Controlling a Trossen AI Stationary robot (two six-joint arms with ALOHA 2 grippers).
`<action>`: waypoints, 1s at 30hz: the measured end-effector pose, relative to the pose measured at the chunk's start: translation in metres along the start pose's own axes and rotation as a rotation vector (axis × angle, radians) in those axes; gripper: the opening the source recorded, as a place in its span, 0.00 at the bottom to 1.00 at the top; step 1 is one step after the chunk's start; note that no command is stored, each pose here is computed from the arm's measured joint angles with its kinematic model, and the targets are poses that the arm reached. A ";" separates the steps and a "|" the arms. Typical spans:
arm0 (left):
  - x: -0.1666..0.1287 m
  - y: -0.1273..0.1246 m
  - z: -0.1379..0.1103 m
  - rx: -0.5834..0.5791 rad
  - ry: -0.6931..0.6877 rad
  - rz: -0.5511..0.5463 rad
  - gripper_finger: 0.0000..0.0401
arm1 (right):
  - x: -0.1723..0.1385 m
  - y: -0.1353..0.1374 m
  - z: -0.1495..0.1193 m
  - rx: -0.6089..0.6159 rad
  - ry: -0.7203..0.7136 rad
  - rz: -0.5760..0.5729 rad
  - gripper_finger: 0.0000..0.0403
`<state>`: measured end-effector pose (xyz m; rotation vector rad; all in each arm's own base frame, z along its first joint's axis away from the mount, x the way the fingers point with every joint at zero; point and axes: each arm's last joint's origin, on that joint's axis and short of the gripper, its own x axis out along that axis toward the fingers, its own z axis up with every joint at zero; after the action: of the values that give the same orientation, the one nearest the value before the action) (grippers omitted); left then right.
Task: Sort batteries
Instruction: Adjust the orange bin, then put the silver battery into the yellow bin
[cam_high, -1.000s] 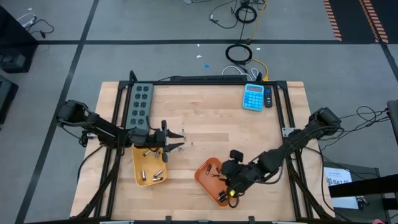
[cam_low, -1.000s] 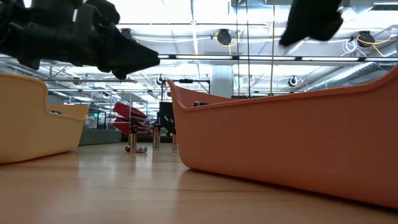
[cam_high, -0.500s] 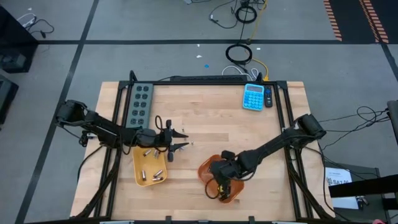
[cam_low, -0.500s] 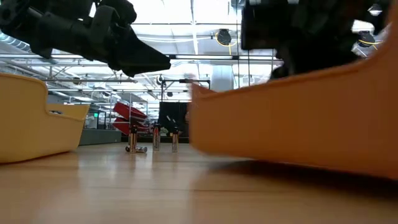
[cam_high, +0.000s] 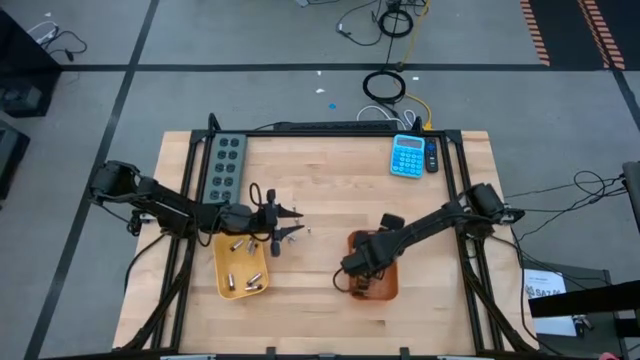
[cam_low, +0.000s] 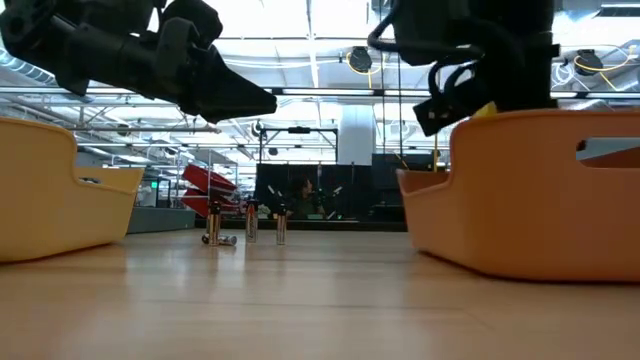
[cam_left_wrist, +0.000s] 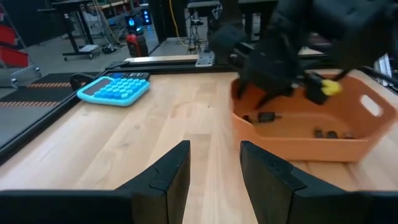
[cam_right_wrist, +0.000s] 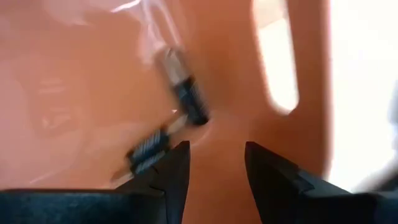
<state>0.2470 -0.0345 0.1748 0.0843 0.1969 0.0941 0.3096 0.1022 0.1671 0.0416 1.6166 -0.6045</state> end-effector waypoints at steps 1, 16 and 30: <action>0.000 0.000 0.000 0.001 -0.001 0.000 0.37 | -0.001 -0.003 0.001 -0.002 -0.005 -0.020 0.36; -0.020 0.016 0.026 -0.048 0.256 -0.044 0.37 | -0.082 -0.008 -0.048 0.047 -0.556 0.124 0.36; 0.003 0.056 0.029 -0.082 0.573 -0.148 0.37 | -0.041 -0.084 -0.026 0.206 -1.142 0.136 0.21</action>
<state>0.2507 0.0189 0.2081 -0.0421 0.7692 -0.0240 0.2605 0.0539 0.2361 -0.0390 0.4406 -0.5291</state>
